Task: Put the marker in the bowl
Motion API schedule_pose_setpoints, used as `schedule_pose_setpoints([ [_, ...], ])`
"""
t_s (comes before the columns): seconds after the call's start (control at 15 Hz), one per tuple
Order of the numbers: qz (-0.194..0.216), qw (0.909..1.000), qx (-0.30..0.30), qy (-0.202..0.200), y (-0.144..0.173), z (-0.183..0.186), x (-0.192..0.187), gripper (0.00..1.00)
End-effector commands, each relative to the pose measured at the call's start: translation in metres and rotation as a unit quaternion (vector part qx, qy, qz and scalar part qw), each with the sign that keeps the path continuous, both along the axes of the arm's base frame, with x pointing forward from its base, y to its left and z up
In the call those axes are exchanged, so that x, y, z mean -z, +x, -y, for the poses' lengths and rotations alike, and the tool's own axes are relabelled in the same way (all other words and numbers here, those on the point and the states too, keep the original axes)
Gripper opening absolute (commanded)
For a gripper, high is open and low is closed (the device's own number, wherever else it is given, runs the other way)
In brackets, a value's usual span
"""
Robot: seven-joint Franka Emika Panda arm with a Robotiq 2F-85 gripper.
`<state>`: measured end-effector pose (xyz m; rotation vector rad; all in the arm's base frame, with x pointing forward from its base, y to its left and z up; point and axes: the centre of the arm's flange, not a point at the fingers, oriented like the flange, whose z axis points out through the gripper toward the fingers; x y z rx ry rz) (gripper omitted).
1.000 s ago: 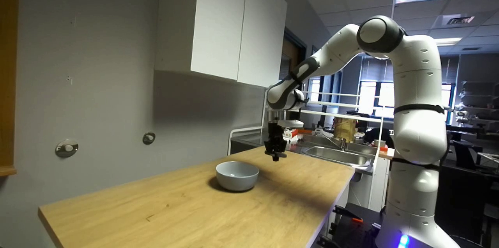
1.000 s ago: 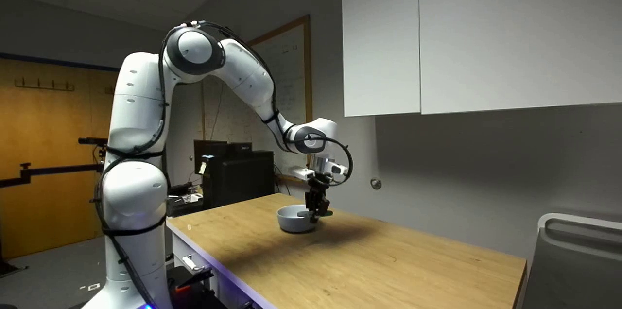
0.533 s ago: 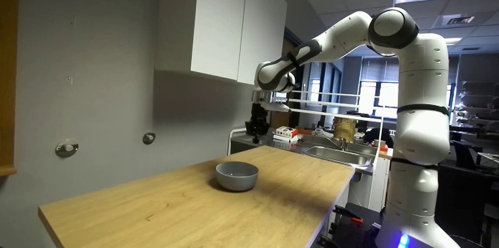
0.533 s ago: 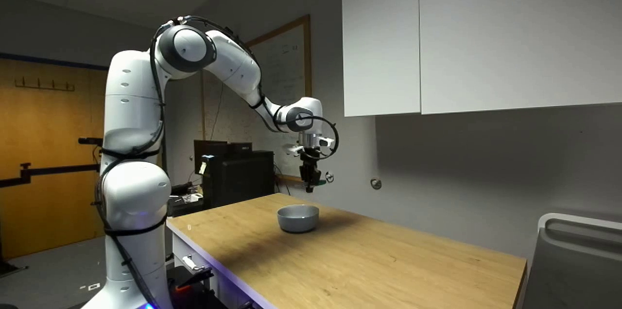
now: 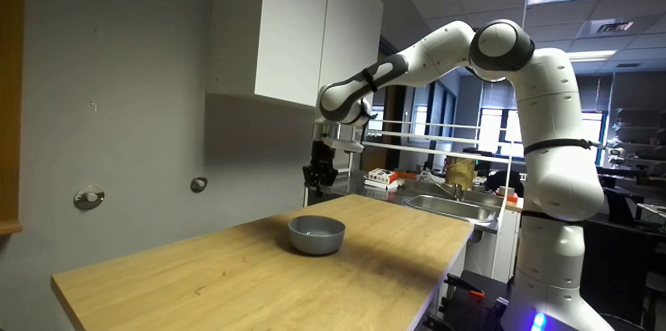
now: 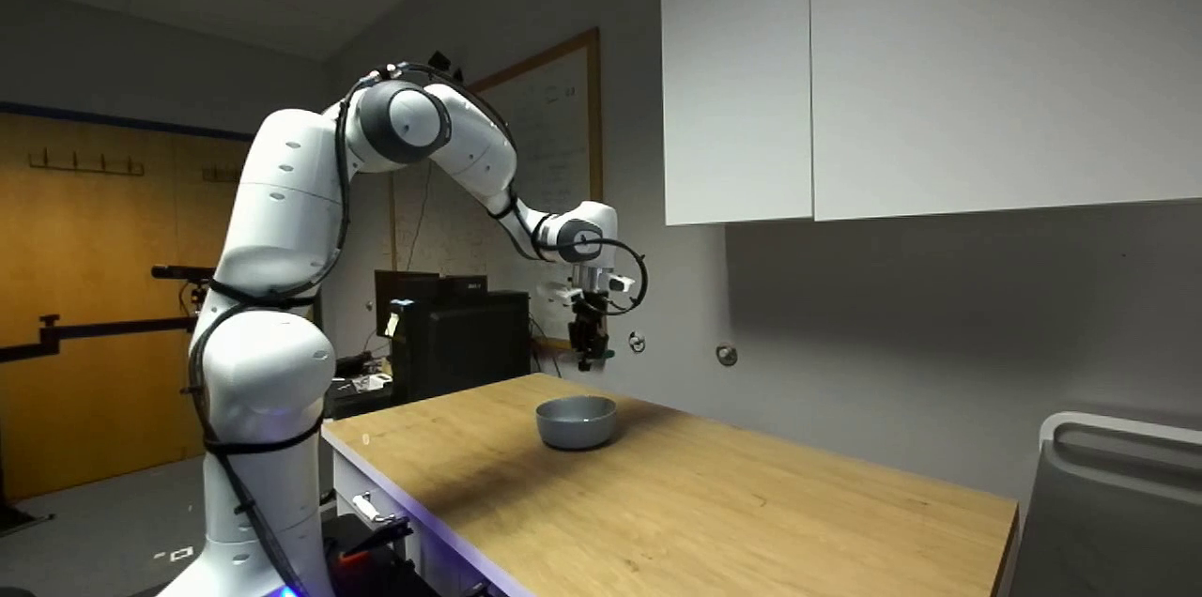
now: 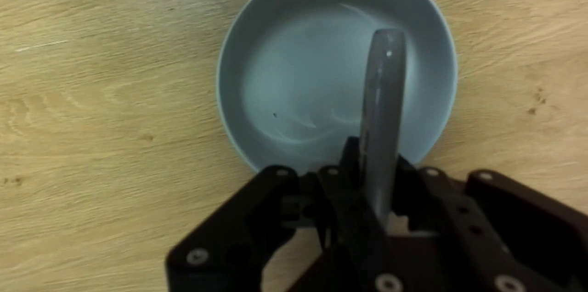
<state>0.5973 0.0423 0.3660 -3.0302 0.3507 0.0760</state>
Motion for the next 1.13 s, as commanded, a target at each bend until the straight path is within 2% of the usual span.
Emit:
schedule_pose_setpoints([
  [0.0, -0.032, 0.9995, 0.0, -0.003, 0.024, -0.018, 0.034, 0.12],
  [0.27, -0.063, 0.9978, -0.004, -0.018, 0.027, -0.031, 0.072, 0.13],
  [0.33, -0.069, 0.9974, -0.005, -0.021, 0.027, -0.035, 0.077, 0.29],
  [0.4, -0.075, 0.9969, -0.006, -0.024, 0.026, -0.038, 0.081, 0.38],
  [0.47, -0.079, 0.9966, -0.006, -0.026, 0.027, -0.04, 0.083, 0.39],
  [0.53, -0.083, 0.9961, -0.008, -0.029, 0.027, -0.043, 0.083, 0.44],
  [0.8, -0.096, 0.9942, -0.016, -0.045, 0.026, -0.051, 0.075, 0.74],
  [0.87, -0.088, 0.9955, -0.019, -0.03, 0.017, -0.046, 0.084, 0.57],
  [1.0, -0.091, 0.995, -0.022, -0.034, 0.018, -0.049, 0.081, 0.72],
  [1.07, -0.091, 0.995, -0.022, -0.035, 0.018, -0.049, 0.08, 0.74],
])
